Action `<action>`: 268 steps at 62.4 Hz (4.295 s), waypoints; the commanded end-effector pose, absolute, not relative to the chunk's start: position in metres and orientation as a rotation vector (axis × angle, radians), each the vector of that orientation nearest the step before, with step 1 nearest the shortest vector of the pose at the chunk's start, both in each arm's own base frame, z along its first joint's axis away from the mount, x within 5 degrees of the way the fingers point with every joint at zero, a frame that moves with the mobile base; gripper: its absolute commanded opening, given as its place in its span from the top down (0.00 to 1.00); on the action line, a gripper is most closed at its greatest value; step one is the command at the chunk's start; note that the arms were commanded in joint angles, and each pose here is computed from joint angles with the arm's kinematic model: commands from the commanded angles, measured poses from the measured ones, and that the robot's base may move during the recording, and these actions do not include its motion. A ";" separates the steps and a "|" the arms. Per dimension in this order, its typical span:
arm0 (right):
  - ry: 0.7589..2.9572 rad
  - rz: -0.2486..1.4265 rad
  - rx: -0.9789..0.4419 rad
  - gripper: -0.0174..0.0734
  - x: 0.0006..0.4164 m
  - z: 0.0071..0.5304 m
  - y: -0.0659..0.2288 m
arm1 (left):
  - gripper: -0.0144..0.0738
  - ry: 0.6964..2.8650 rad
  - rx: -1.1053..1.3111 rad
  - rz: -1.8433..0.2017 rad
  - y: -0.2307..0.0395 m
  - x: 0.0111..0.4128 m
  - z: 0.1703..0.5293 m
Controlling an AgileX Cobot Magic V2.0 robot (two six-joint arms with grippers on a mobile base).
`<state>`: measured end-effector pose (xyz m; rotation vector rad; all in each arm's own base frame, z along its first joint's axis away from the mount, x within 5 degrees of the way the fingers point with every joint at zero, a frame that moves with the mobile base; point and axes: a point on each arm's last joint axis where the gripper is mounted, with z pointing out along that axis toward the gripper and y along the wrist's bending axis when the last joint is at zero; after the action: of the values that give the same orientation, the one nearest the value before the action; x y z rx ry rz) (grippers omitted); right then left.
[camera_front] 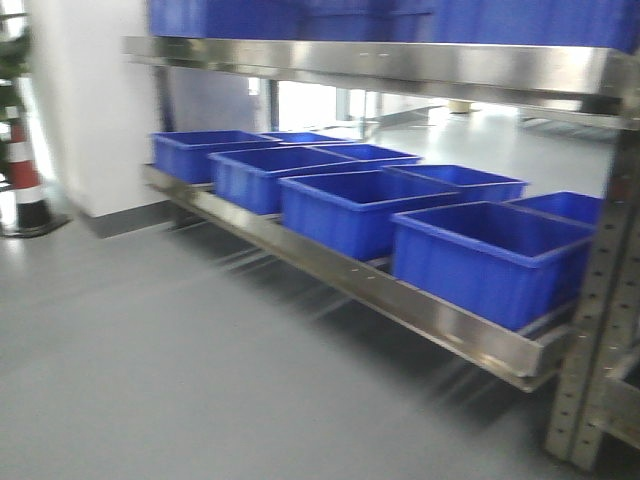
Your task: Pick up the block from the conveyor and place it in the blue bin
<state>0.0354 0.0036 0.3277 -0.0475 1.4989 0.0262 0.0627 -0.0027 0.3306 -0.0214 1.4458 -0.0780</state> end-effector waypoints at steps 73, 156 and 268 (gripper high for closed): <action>1.472 0.019 -0.048 0.99 0.035 0.329 0.003 | 0.96 1.420 -0.021 -0.087 -0.003 0.062 0.334; 1.472 0.019 -0.048 0.99 0.035 0.329 0.003 | 0.96 1.420 -0.021 -0.087 -0.003 0.062 0.334; 1.560 0.333 -0.171 0.99 0.159 0.432 0.049 | 0.96 1.550 0.259 -0.325 -0.066 0.177 0.438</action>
<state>0.1459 0.0358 0.4243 -0.1289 1.5837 0.2819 0.1657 -0.0491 0.4295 0.2108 1.6192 -0.2769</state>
